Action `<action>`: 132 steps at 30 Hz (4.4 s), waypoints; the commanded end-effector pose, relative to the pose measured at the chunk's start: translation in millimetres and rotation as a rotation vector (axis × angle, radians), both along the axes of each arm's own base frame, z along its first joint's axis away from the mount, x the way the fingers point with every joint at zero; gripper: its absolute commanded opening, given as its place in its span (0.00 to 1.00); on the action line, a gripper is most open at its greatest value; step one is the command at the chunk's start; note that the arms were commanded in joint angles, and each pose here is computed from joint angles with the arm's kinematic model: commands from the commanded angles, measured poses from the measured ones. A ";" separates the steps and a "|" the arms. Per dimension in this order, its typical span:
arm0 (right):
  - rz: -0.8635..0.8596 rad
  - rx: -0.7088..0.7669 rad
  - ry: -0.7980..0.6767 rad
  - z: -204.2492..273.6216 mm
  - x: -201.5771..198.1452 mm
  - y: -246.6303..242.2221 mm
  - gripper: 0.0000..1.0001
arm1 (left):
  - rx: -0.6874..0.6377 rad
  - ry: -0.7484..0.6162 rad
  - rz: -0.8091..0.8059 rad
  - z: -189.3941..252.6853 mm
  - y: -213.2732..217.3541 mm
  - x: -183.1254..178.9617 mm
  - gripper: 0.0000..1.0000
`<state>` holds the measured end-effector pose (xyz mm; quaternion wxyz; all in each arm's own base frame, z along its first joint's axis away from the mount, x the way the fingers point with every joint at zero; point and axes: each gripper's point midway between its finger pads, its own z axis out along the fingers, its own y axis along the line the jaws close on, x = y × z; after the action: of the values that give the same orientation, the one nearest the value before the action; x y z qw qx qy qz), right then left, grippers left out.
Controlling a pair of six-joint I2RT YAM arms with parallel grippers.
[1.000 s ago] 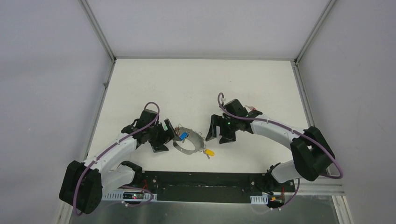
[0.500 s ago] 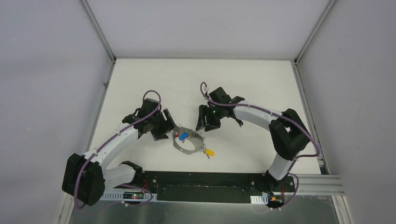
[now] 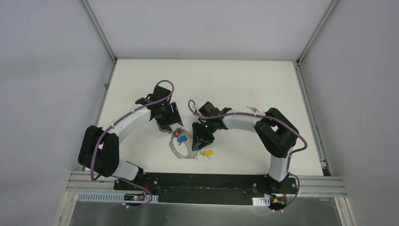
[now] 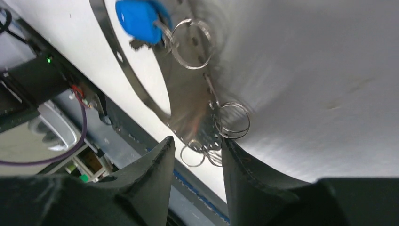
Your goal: Put the keys on the keyring
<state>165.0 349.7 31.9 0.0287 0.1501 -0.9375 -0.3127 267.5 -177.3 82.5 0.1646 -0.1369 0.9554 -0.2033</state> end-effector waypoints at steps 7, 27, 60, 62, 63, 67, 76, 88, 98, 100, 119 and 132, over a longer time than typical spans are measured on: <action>-0.022 0.112 -0.058 46.2 -6.8 5.7 0.47 | 0.017 -0.049 -0.085 9.9 -2.1 7.1 0.60; -0.057 0.118 -0.062 34.8 58.5 16.2 0.34 | -0.047 -0.103 -0.130 9.3 -13.5 13.9 0.49; -0.080 0.135 0.017 -7.0 87.5 53.5 0.00 | -0.107 -0.024 -0.264 -39.5 -39.8 46.0 0.36; -0.081 0.135 0.017 -6.5 87.4 53.4 0.00 | -0.087 -0.024 -0.263 -43.2 -35.5 43.5 0.35; -0.082 0.135 0.015 -6.1 87.6 53.2 0.00 | -0.077 -0.023 -0.263 -45.0 -33.2 41.6 0.36; -0.084 0.137 0.002 -1.9 88.6 52.4 0.00 | -0.015 -0.012 -0.242 -51.8 -20.1 35.3 0.45; -0.084 0.139 -0.003 0.3 88.3 51.3 0.00 | 0.007 0.001 -0.228 -49.4 -12.3 25.2 0.46; -0.101 0.143 -0.041 15.5 95.5 38.9 0.00 | -0.109 0.018 -0.259 -45.9 -32.9 22.7 0.21; -0.109 0.150 -0.113 50.0 100.4 16.7 0.00 | -0.128 -0.027 -0.296 -33.0 -37.6 26.6 0.00; -0.106 0.161 -0.136 63.4 99.7 11.4 0.03 | -0.137 -0.058 -0.309 -23.0 -39.5 28.0 0.00; -0.097 0.441 -0.502 222.0 69.4 -43.7 0.59 | -0.407 -0.643 -0.509 172.9 -61.4 3.0 0.00; -0.077 0.505 -0.558 224.1 58.3 -47.9 0.65 | -0.584 -0.841 -0.604 216.5 -78.8 -26.1 0.00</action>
<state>224.9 300.9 238.9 -0.2504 0.1773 -0.8301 -0.4657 251.0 -243.7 264.9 0.3996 0.1718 0.7574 -0.4869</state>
